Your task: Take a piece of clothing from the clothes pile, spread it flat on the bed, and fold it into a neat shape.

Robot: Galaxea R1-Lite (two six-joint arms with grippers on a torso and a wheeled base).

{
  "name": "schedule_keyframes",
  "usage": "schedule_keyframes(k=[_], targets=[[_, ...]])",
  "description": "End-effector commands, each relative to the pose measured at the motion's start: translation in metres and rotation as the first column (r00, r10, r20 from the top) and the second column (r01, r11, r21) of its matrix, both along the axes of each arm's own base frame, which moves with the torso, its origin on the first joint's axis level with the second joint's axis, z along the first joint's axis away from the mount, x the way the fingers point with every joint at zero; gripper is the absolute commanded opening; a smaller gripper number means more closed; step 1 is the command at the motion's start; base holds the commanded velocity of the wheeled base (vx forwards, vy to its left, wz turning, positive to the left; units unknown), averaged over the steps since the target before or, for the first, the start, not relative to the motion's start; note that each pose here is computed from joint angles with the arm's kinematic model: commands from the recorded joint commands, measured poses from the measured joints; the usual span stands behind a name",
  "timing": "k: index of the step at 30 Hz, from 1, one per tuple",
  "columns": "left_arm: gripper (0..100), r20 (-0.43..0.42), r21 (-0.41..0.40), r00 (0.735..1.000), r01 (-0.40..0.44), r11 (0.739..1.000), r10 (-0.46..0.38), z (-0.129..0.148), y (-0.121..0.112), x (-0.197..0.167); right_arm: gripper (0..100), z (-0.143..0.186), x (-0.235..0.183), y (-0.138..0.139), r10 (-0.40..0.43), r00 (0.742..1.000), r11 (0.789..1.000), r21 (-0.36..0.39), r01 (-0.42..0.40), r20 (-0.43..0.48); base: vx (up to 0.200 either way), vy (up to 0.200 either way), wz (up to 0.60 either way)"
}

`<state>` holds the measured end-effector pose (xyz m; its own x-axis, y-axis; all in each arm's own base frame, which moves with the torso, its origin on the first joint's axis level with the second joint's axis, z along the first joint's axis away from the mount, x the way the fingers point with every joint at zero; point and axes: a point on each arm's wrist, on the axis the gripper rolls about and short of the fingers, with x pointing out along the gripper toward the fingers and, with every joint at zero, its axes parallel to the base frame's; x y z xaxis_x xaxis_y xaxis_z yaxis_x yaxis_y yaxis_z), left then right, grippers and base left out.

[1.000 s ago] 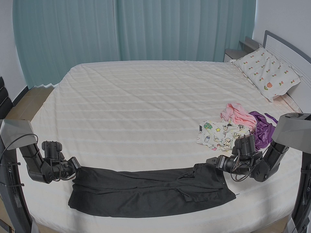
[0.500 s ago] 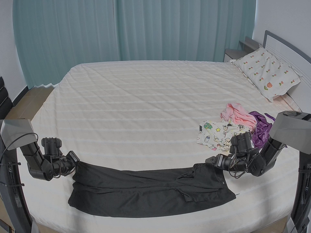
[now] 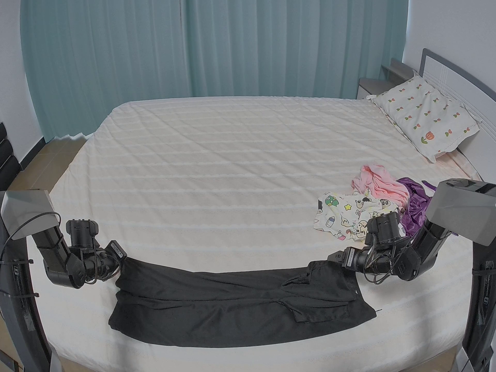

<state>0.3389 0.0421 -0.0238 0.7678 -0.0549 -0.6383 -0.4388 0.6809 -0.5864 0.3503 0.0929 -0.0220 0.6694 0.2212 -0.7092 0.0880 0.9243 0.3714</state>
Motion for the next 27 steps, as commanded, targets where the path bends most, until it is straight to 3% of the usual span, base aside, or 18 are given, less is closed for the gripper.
schedule_keyframes(k=[1, 8, 9, 19, 27], targets=[[0, 0.006, -0.002, 1.0, -0.004, 1.0, 0.004, 0.002, 0.001, 0.0, 100, -0.01, 0.001, 0.001, 0.016, 1.0, 1.0, -0.017, -0.016, -0.018, 0.0, 0.0, 0.0], [0, 0.005, -0.002, 1.0, -0.003, 1.0, 0.003, 0.002, 0.001, 0.001, 100, -0.009, 0.008, 0.003, 0.019, 1.0, 1.0, -0.008, -0.019, 0.005, 0.0, 0.0, 0.0], [0, 0.003, -0.003, 1.0, -0.004, 1.0, 0.004, 0.001, 0.001, 0.001, 0, -0.009, 0.008, 0.003, 0.019, 1.0, 1.0, -0.007, -0.019, 0.008, 0.0, 0.0, 0.0], [0, 0.005, -0.001, 1.0, -0.006, 1.0, 0.006, 0.0, 0.003, 0.001, 0, -0.008, 0.01, -0.001, 0.002, 1.0, 1.0, 0.005, -0.002, 0.013, 0.0, 0.0, 0.0], [0, 0.014, 0.0, 0.999, -0.031, 1.0, 0.031, 0.001, 0.011, 0.002, 0, -0.002, 0.018, -0.003, -0.062, 0.998, 0.996, 0.065, 0.06, 0.03, 0.0, 0.0, 0.0]])
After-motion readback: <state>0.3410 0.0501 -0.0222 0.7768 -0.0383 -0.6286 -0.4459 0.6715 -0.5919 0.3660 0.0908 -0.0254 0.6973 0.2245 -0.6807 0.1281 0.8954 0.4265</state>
